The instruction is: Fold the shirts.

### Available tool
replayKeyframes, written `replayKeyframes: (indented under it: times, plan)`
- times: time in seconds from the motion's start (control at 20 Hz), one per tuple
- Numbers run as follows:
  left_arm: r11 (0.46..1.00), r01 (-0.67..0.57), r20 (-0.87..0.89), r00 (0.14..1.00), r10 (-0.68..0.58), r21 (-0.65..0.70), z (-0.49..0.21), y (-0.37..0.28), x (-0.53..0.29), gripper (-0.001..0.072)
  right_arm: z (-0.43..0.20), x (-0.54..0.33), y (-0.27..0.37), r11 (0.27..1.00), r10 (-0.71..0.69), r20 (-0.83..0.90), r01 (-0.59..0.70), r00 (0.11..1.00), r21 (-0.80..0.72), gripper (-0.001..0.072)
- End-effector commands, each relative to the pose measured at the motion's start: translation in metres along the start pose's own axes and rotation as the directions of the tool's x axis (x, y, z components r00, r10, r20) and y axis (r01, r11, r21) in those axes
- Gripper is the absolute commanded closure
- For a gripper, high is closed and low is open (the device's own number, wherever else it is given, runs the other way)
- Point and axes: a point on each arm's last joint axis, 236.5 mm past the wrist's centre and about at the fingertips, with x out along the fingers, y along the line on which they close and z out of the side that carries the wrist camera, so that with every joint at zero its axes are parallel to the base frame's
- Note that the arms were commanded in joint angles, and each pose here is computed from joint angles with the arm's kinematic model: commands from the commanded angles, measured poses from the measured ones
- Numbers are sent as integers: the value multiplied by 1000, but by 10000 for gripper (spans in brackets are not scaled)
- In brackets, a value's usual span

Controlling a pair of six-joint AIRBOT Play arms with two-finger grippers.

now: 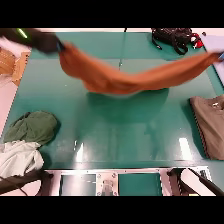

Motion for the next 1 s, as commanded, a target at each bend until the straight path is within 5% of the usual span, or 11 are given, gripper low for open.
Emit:
replayKeyframes:
  times: [0.0, 0.25, 0.5, 0.8, 0.95]
  plan:
    - [999, -47, 482, 875, 50, -19, 103, -46, -132, 684, 53, -88, 128, 971, 147, 277, -85, 950, -225, 700]
    - [994, -108, 694, 716, 69, 12, 105, -92, -244, 684, 67, -175, 209, 920, 227, 517, -8, 825, -392, 700]
    - [992, -126, 691, 718, 86, 8, 98, -92, -250, 684, 68, -175, 188, 926, 144, 541, 80, 829, -370, 700]
    - [978, -45, 323, 940, 110, -202, 46, 10, -30, 684, 30, -63, 41, 994, -21, 281, 52, 959, -100, 700]
    - [953, -41, 163, 982, 94, -300, -2, 68, 98, 684, -21, 24, -59, 994, -94, 114, 86, 989, 72, 700]
